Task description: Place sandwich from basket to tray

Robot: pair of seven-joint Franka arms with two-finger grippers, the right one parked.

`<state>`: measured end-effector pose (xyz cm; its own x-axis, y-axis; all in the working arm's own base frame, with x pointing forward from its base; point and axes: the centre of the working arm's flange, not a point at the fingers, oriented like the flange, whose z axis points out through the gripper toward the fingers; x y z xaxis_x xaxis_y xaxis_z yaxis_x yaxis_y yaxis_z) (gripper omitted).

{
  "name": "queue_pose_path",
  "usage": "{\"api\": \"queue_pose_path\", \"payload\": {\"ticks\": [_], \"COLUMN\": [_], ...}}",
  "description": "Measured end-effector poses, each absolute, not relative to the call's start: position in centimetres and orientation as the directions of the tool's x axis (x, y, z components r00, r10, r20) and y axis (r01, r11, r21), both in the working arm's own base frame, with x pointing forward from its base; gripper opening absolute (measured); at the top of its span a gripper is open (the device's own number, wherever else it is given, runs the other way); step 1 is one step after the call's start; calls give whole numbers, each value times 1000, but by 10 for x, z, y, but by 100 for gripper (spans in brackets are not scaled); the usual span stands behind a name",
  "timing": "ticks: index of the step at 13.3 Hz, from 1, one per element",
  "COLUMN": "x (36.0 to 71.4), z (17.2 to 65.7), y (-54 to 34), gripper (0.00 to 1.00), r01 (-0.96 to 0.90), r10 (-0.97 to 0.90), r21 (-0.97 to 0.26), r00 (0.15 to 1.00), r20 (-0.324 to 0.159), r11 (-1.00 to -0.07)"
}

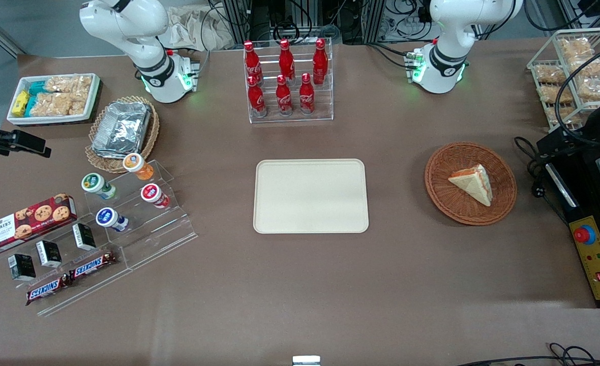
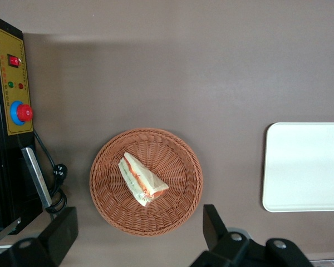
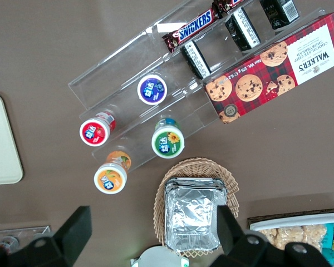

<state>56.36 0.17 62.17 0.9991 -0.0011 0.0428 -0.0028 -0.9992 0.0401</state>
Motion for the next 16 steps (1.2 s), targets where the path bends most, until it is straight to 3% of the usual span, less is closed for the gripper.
{"api": "queue_pose_path", "payload": {"ticks": [5,8,12,16], "x": [562,559,553,522], "z": [622,618,588,533], "y": [2,2,0,1], "gripper": [100,100,100,100], "r01": [13,175,472,620], "r10": [15,175,471,619], "r21": [41,40,11,39], "r00": [999,985,880,785], "r20": [28,-8,-68,-20], "r11": [-999,-984,-881,-784]}}
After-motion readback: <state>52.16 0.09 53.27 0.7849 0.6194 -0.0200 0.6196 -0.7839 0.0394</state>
